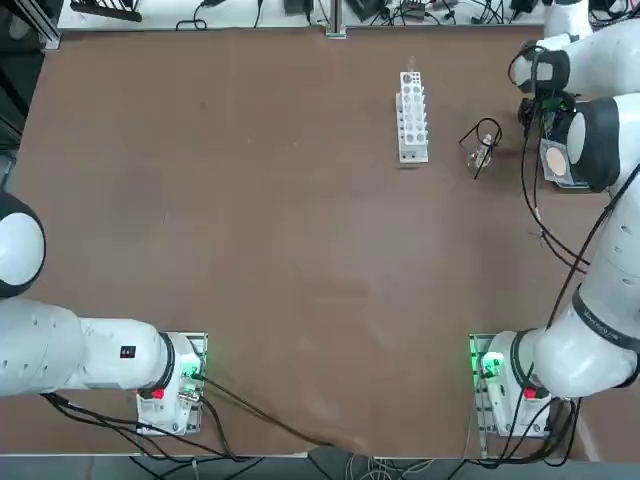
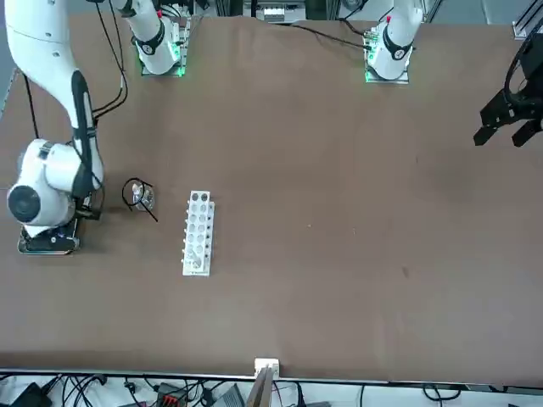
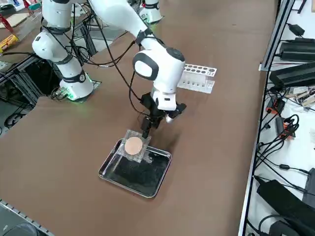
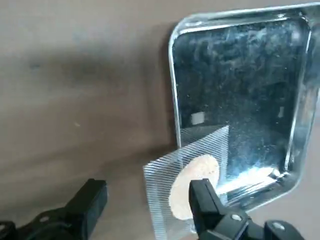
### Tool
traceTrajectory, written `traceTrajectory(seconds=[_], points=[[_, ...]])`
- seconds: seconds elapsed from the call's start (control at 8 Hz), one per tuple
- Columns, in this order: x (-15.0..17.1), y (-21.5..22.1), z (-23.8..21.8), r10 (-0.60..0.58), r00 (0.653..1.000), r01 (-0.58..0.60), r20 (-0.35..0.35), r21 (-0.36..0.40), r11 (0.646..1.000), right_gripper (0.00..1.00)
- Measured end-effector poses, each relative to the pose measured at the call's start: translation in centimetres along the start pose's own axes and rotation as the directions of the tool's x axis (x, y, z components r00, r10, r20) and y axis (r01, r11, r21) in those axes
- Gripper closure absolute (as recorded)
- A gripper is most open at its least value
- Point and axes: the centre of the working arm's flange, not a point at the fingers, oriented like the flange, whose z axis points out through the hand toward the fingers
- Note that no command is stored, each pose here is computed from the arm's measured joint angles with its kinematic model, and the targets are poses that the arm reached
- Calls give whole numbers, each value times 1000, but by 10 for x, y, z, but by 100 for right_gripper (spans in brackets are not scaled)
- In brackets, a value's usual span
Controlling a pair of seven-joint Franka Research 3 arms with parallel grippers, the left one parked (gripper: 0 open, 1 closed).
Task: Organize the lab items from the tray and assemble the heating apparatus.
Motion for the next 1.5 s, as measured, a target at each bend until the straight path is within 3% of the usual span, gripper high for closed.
traceTrajectory(seconds=[0.5,1.12,1.25,1.5], points=[[-12,-8,22,-25,1000,27,12,-109,994,0],[-17,-16,30,-43,999,45,13,-171,984,7],[-18,-23,31,-32,999,33,10,-169,985,13],[-19,-36,30,-22,1000,23,4,-165,986,13]])
